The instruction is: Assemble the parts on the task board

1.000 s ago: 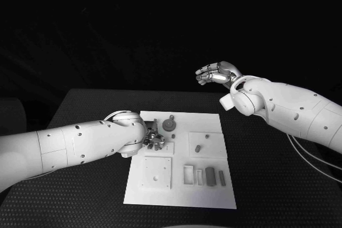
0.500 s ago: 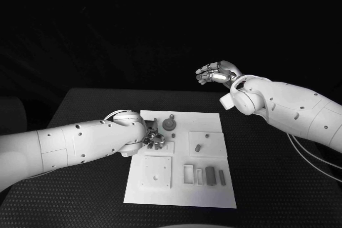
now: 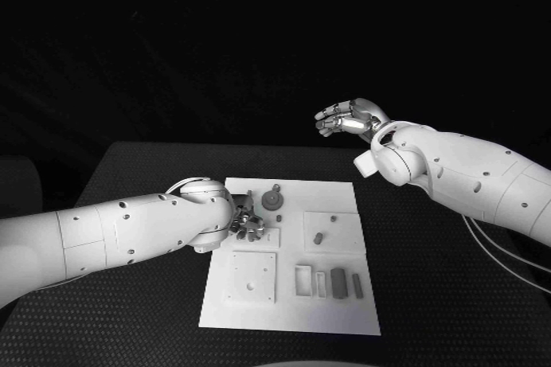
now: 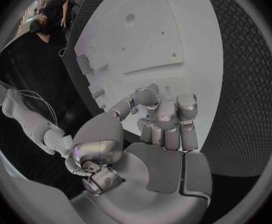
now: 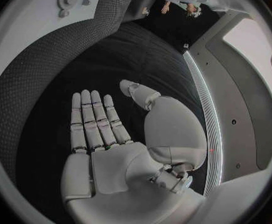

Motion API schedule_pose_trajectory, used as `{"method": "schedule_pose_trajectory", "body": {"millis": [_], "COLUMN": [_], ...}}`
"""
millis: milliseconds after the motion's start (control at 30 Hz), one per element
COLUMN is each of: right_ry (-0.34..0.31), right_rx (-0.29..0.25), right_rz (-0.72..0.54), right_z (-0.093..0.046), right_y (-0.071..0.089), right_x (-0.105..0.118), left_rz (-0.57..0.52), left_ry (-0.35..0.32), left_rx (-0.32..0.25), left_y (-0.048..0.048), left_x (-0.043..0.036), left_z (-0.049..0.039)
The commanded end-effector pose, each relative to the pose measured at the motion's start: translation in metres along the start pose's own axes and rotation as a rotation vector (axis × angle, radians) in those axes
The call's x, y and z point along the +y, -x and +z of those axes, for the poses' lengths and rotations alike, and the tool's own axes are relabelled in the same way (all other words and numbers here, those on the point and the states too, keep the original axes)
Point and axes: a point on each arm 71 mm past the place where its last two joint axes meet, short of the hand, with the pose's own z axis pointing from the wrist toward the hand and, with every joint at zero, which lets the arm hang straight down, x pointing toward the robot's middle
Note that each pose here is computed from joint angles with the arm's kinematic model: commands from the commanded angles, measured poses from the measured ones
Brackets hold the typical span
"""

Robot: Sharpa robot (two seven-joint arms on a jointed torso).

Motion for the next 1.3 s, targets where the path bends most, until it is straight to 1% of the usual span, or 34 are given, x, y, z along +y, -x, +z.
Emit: {"method": "schedule_pose_trajectory", "body": {"millis": [33, 333, 600, 800, 1133, 1300], "right_ry": [0.008, 0.006, 0.005, 0.004, 0.004, 0.003], "right_rx": [0.017, 0.017, 0.017, 0.017, 0.016, 0.016], "right_rz": [0.003, 0.004, 0.004, 0.003, 0.003, 0.003], "right_z": [0.000, 0.000, 0.000, 0.000, -0.001, 0.000], "right_y": [-0.002, -0.003, -0.003, -0.002, -0.002, -0.002], "right_x": [0.000, -0.001, -0.002, -0.002, -0.002, -0.003], "left_rz": [0.013, 0.012, 0.005, 0.007, -0.047, -0.048], "left_ry": [0.007, 0.006, 0.012, 0.013, 0.036, 0.038], "left_rx": [0.041, 0.059, 0.064, 0.070, 0.095, 0.093], "left_y": [-0.0081, -0.0094, -0.0092, -0.0096, -0.0089, -0.0082], "left_x": [0.0029, 0.0031, 0.0064, 0.0072, 0.0156, 0.0165], "left_z": [0.0016, 0.0015, 0.0013, 0.0010, 0.0021, 0.0027]}}
